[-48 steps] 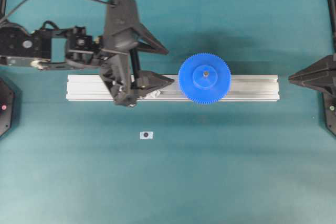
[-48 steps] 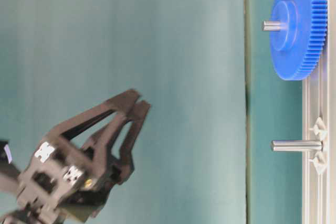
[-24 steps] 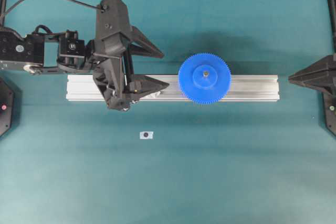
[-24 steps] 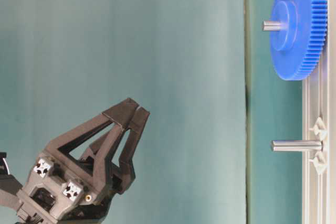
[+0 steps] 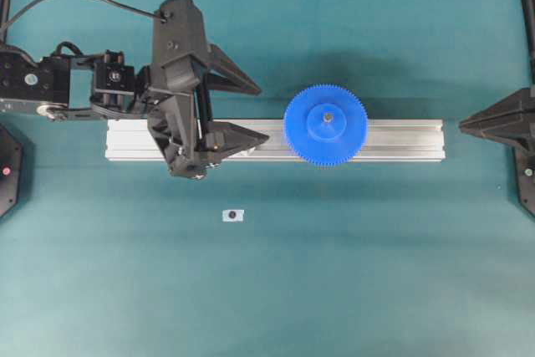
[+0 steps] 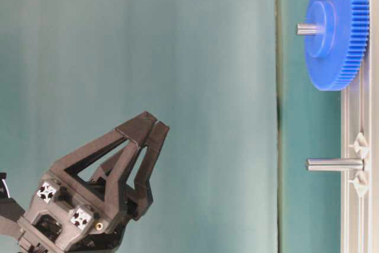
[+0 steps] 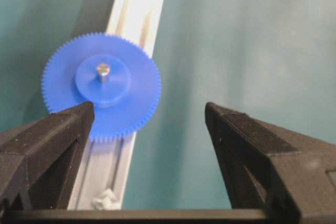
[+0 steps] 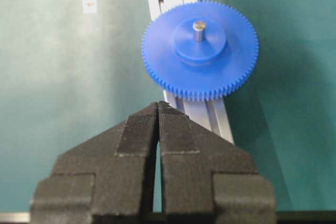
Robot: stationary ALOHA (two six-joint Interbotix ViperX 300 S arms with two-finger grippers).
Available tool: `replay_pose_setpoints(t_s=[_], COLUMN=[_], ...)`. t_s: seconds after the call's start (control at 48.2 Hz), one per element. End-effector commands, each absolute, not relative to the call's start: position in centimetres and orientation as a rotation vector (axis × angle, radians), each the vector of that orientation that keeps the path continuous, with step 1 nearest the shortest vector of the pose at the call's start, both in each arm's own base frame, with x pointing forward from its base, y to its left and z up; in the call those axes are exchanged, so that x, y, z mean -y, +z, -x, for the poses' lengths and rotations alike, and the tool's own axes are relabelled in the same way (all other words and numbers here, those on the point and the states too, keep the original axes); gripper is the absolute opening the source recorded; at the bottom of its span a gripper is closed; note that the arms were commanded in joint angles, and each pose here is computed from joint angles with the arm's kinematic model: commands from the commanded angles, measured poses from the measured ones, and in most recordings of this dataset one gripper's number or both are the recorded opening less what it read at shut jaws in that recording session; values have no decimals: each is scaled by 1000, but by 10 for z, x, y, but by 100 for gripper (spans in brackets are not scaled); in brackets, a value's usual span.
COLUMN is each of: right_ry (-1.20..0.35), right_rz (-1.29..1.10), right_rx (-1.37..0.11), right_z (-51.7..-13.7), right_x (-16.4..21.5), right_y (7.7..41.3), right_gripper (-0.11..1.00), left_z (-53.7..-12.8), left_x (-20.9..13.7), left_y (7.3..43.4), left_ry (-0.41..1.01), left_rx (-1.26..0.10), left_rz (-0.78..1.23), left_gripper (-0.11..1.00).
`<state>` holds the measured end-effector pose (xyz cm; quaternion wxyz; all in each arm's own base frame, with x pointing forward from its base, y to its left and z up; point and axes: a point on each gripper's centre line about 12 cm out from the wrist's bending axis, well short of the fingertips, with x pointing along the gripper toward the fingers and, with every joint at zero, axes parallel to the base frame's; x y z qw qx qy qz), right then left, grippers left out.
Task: Find the location of the shaft and insert the large gear.
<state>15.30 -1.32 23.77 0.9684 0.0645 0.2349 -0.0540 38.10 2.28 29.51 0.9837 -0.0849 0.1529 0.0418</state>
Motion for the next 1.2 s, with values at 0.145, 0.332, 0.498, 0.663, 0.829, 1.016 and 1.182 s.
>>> replay_pose_setpoints(t_s=[0.145, 0.332, 0.498, 0.663, 0.829, 1.016, 1.182], right_ry=[-118, -125, -126, -128, -128, -128, -128], right_rz=[-142, -146, -145, -146, -144, -144, -144], right_rx=[-463, -461, -444, -448, -442, -442, -442], right_z=[-155, -154, -155, -154, -155, -155, -155], right_x=[15, 16, 16, 16, 16, 16, 16], right_y=[241, 240, 241, 239, 239, 239, 239], right_gripper=[2, 2, 2, 2, 2, 2, 2], left_z=[-379, -379, -379, -379, -380, -379, -379], left_x=[-21, -21, -21, -21, -21, -21, -21], left_y=[305, 304, 304, 303, 303, 303, 303], left_ry=[76, 76, 77, 77, 77, 76, 77], left_rx=[-276, -277, -279, -282, -280, -282, -282], left_rz=[166, 166, 166, 166, 166, 165, 166], left_gripper=[87, 87, 87, 87, 87, 87, 87])
